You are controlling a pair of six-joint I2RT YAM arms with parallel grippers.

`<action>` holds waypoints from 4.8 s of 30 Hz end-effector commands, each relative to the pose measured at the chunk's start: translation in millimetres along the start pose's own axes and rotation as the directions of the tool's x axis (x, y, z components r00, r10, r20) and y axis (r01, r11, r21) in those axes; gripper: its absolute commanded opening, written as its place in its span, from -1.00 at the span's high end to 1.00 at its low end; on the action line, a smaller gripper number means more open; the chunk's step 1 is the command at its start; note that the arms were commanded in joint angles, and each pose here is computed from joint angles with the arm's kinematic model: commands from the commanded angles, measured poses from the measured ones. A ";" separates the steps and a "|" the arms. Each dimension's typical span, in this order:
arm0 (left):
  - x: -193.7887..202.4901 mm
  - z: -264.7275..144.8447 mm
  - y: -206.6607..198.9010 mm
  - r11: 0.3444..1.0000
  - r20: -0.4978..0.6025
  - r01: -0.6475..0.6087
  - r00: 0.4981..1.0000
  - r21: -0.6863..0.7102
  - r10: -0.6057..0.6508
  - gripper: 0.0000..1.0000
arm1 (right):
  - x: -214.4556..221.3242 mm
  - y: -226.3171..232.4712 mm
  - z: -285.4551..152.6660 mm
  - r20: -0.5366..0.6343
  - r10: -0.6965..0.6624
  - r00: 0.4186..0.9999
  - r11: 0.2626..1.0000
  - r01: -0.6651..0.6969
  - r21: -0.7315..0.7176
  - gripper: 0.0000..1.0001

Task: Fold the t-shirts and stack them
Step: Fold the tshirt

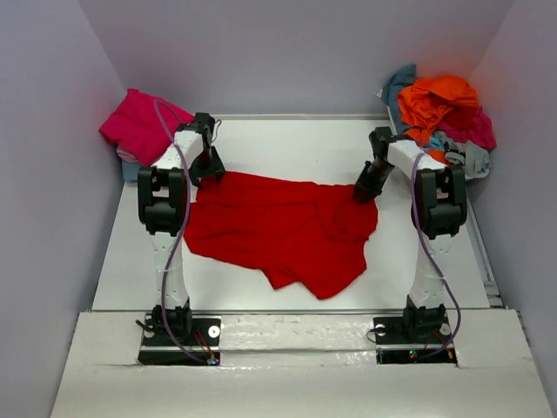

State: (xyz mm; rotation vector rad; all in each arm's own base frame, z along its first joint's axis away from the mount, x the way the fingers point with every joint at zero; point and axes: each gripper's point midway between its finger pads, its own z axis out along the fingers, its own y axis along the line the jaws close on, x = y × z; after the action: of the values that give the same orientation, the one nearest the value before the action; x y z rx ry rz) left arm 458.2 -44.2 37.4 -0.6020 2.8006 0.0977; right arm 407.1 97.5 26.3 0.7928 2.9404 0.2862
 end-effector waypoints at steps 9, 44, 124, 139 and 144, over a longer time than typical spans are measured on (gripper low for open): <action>-15.7 -5.3 0.0 1.000 0.014 -0.009 1.000 -0.006 0.009 -0.37 | -20.4 -26.2 -18.7 0.052 0.001 0.999 0.999 -0.003 0.042 0.29; -40.1 44.4 -1.1 0.993 0.026 -0.052 0.998 -0.106 0.055 -0.42 | -80.6 36.1 17.2 0.040 -0.136 0.990 0.982 0.140 -0.130 0.30; -13.6 4.8 -23.9 0.981 0.096 -0.138 0.984 -0.137 0.152 -0.50 | 14.6 11.0 -12.9 -0.056 -0.094 0.994 0.994 0.090 -0.058 0.25; -11.7 4.6 -27.6 0.983 0.081 -0.139 0.985 -0.119 0.149 -0.51 | -31.1 -25.7 -9.6 -0.019 0.103 0.995 0.995 -0.103 0.008 0.23; -10.6 3.7 -26.2 0.982 0.076 -0.142 0.985 -0.123 0.152 -0.51 | -53.2 -22.6 -14.6 0.020 0.115 0.993 0.993 -0.116 0.016 0.23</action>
State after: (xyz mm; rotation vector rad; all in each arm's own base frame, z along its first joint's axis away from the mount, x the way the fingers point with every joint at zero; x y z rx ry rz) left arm 480.0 -63.9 31.0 -0.4050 2.7625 0.3023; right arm 417.7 64.0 27.3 0.9241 2.9554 0.3387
